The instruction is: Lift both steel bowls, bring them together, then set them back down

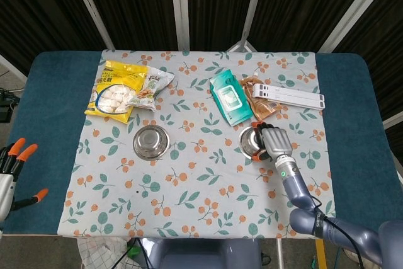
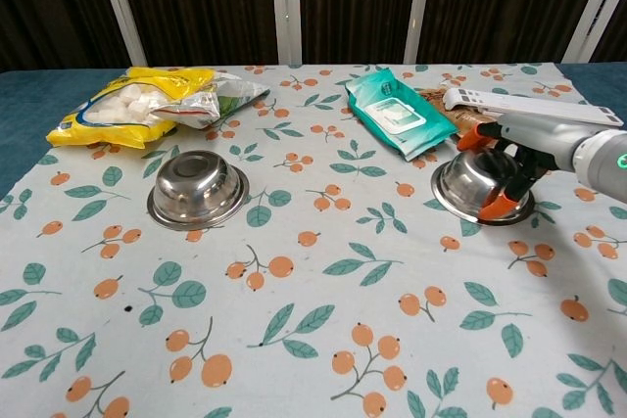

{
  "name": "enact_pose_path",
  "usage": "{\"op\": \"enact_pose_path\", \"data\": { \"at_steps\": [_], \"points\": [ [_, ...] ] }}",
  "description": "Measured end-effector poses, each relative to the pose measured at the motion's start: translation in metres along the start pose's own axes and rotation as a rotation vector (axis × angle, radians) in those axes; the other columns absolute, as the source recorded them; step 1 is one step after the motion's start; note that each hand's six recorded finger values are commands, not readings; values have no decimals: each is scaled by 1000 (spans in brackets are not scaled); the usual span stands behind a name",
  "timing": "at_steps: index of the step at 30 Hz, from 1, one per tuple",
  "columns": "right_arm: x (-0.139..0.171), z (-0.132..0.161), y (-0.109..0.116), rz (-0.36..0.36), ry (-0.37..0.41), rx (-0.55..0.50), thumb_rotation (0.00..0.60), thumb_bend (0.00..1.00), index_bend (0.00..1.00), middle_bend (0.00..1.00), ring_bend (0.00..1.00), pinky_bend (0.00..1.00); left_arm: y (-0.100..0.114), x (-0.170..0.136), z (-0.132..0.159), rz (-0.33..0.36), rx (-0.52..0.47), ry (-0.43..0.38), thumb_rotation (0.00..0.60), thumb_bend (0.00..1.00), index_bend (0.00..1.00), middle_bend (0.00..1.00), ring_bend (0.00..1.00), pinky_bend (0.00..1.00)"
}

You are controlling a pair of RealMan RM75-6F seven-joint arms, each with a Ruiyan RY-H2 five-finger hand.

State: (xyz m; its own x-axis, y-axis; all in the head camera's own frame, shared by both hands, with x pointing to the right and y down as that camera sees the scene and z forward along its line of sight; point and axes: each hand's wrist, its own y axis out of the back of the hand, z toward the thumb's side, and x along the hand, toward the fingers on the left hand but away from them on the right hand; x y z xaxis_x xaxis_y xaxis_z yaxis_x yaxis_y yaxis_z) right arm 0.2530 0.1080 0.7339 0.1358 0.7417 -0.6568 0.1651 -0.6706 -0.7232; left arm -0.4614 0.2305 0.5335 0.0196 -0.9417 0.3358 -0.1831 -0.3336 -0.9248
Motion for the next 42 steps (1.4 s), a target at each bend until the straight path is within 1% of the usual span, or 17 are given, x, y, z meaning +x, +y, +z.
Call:
{"op": "enact_pose_path", "data": {
  "at_steps": [4, 9, 14, 19, 23, 26, 30, 33, 36, 37, 39, 42],
  "points": [
    [0, 1, 0, -4, 4, 5, 600, 13, 252, 258, 304, 425, 1, 0, -1, 3, -3, 1, 600, 15, 153, 0, 0, 31],
    [0, 4, 2, -17, 11, 11, 600, 12, 331, 290, 328, 424, 1, 0, 0, 1, -6, -2, 600, 15, 153, 0, 0, 31],
    [1, 7, 4, -30, 19, 20, 600, 38, 405, 306, 343, 425, 1, 0, 0, -3, -7, -4, 600, 31, 165, 0, 0, 31],
    [2, 8, 6, -34, 20, 27, 600, 38, 412, 306, 343, 425, 0, 5, 3, -20, 0, -19, 600, 50, 197, 0, 0, 36],
    [4, 11, 9, -31, 29, 20, 600, 39, 412, 306, 343, 425, 0, 18, 14, -55, -20, -61, 600, 51, 198, 0, 0, 36],
    [7, 12, 15, -34, 35, 18, 600, 39, 412, 307, 343, 425, 0, 31, 24, -105, -42, -91, 600, 32, 194, 0, 0, 36],
    [12, 12, 27, -45, 41, 17, 600, 38, 412, 307, 343, 425, -5, 55, 35, -202, -59, -110, 600, 2, 167, 0, 0, 31],
    [16, 9, 40, -62, 42, 7, 600, 38, 412, 306, 343, 425, -12, 75, 43, -295, -67, -108, 600, 0, 159, 0, 0, 21],
    [21, 6, 56, -83, 41, -8, 600, 39, 412, 306, 343, 424, -25, 100, 55, -401, -56, -106, 600, 0, 158, 0, 0, 7],
    [24, 4, 62, -92, 40, -15, 600, 39, 412, 306, 343, 424, -28, 107, 59, -424, -53, -105, 600, 0, 158, 0, 0, 4],
    [27, 1, 72, -107, 37, -27, 600, 38, 412, 306, 343, 424, -34, 124, 70, -459, -51, -107, 600, 0, 156, 0, 0, 0],
    [33, -7, 87, -131, 29, -37, 600, 39, 412, 306, 343, 425, -48, 145, 90, -490, -59, -125, 600, 0, 155, 0, 0, 0]
  ]
}}
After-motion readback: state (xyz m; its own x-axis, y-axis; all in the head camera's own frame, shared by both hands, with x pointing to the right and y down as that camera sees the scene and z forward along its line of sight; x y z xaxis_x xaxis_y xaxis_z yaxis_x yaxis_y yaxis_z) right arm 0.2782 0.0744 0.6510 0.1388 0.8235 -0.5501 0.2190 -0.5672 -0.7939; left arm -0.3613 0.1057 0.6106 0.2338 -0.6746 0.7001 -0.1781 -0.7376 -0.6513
